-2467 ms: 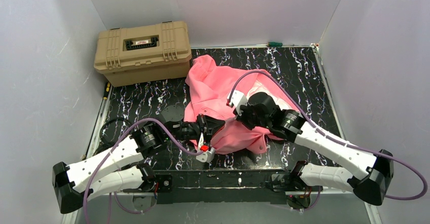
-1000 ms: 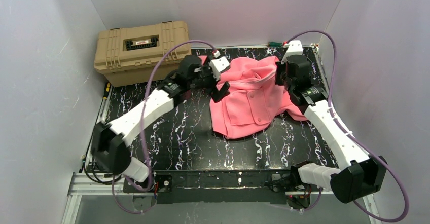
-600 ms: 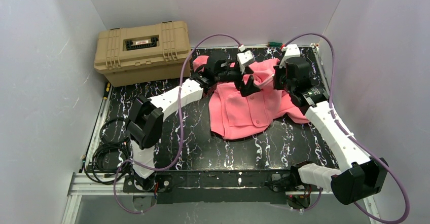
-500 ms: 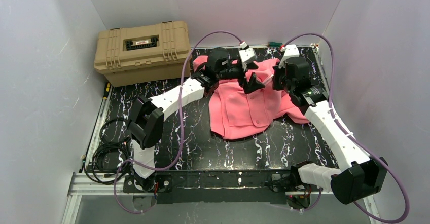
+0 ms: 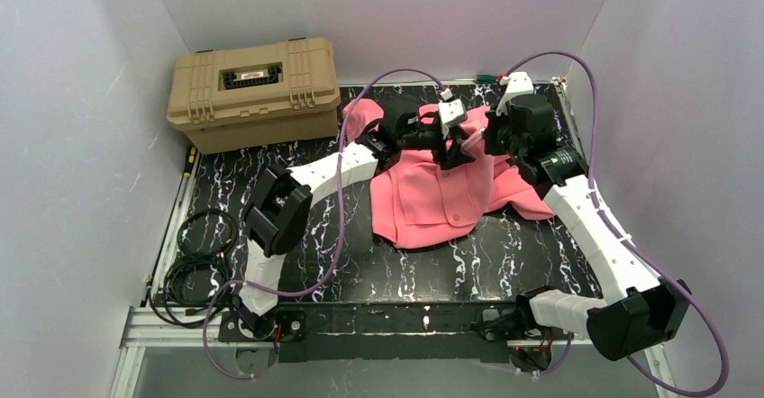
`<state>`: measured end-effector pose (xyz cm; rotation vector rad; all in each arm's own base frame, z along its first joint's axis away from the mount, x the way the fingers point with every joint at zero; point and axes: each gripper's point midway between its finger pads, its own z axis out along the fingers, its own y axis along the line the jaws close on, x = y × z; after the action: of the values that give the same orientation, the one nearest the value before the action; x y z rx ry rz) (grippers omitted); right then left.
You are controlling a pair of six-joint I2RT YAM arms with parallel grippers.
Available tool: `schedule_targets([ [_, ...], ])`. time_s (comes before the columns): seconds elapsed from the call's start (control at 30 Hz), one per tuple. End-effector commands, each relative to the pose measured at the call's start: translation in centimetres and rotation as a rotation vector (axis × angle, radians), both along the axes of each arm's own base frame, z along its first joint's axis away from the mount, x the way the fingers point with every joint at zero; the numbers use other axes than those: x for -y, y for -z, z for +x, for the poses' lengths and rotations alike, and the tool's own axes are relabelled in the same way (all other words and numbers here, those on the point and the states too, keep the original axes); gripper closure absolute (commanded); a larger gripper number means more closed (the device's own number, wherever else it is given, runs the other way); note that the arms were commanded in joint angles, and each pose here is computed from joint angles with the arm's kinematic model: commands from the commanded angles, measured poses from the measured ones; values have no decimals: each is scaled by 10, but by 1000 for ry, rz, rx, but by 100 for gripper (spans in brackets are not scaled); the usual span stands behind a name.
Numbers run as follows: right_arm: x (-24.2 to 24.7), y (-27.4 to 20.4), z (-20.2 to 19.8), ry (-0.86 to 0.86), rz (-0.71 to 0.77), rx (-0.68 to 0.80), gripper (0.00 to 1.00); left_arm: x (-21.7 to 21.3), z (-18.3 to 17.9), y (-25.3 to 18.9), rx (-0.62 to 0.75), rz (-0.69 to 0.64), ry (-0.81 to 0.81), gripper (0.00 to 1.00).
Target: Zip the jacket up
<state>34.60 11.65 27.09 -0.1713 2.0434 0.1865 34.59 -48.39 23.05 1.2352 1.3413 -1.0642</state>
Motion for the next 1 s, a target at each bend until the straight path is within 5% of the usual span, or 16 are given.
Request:
schedule_targets([
  [0.0,-7,-40,2,-26,50,94,99,4,4,-34,65,-50,-18,56],
  [0.1,-5,-42,3,-20,42,99,99,1,4,-45,106,-56,-32,97],
  [0.13,-3,-42,4,-13,33,100,99,-3,2,-50,138,-56,-39,100],
  [0.37,17,-19,18,44,-50,43,99,-76,-39,-51,410,176,-17,100],
  [0.67,27,12,18,77,-102,-34,99,-169,-110,12,446,542,31,100],
  [0.97,67,33,9,223,-266,-91,99,-203,-129,20,442,619,0,100],
])
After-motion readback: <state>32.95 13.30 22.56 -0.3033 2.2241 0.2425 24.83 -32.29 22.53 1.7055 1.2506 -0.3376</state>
